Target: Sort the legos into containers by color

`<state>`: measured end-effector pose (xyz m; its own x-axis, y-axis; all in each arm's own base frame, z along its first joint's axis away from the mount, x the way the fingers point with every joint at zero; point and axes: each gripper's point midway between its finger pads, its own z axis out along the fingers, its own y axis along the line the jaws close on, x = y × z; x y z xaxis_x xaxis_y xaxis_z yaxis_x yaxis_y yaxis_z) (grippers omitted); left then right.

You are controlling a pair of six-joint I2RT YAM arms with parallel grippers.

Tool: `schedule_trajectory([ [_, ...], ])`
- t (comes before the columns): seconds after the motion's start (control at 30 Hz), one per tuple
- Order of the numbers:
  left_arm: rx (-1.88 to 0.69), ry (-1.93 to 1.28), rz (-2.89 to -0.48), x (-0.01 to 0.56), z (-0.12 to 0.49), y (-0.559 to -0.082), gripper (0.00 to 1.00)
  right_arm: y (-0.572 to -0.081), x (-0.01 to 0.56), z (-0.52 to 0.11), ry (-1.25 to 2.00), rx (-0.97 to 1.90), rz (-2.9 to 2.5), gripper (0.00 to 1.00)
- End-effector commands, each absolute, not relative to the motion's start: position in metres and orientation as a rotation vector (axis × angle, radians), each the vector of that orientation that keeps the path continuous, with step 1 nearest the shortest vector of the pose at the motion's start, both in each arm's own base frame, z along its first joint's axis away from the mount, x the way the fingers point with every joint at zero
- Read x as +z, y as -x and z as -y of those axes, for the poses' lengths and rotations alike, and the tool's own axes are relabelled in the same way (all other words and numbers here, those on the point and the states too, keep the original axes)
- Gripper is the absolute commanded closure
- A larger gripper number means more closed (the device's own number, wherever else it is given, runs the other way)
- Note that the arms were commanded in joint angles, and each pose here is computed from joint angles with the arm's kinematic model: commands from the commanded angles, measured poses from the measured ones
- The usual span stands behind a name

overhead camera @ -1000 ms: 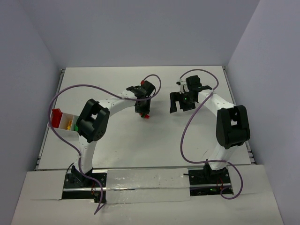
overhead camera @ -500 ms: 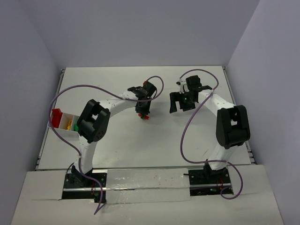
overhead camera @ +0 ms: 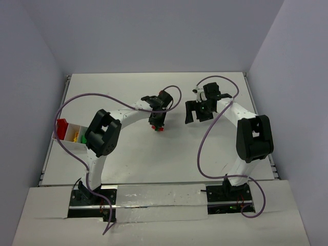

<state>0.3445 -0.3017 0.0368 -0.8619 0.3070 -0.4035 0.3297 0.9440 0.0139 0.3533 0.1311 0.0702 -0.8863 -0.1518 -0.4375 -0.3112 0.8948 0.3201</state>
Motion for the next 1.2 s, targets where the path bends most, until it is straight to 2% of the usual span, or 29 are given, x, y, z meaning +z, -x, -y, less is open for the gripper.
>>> schedule_trajectory([
  [0.0,-0.102,-0.489,-2.654,0.054,0.309,-0.349,0.97,-0.362,0.088,-0.133,0.348,0.568,-2.586,0.00],
  [0.03,-0.110,-0.494,-2.645,0.059,0.310,-0.350,1.00,-0.361,0.090,-0.135,0.357,0.585,-2.577,0.00],
  [0.1,-0.143,-0.496,-2.617,0.074,0.312,-0.354,1.00,-0.360,0.095,-0.142,0.382,0.637,-2.557,0.00],
  [0.17,-0.284,-0.493,-2.565,0.103,0.315,-0.359,1.00,-0.355,0.107,-0.152,0.430,0.727,-2.511,0.00],
  [0.37,-0.901,-0.561,-2.364,0.191,0.310,-0.346,1.00,-0.329,0.169,-0.191,0.638,1.066,-2.240,0.00],
  [0.53,-1.216,-0.574,-2.344,0.213,0.303,-0.319,1.00,-0.314,0.210,-0.206,0.828,1.063,-1.990,0.01],
  [0.67,-1.447,-0.606,-2.270,0.235,0.307,-0.294,1.00,-0.302,0.233,-0.223,0.969,1.025,-1.857,0.06],
  [0.83,-1.657,-0.609,-2.237,0.249,0.308,-0.271,1.00,-0.284,0.238,-0.258,1.147,0.999,-1.790,0.15],
  [1.17,-1.769,-0.594,-2.227,0.253,0.308,-0.260,1.00,-0.273,0.241,-0.286,1.273,0.956,-1.747,0.28],
])
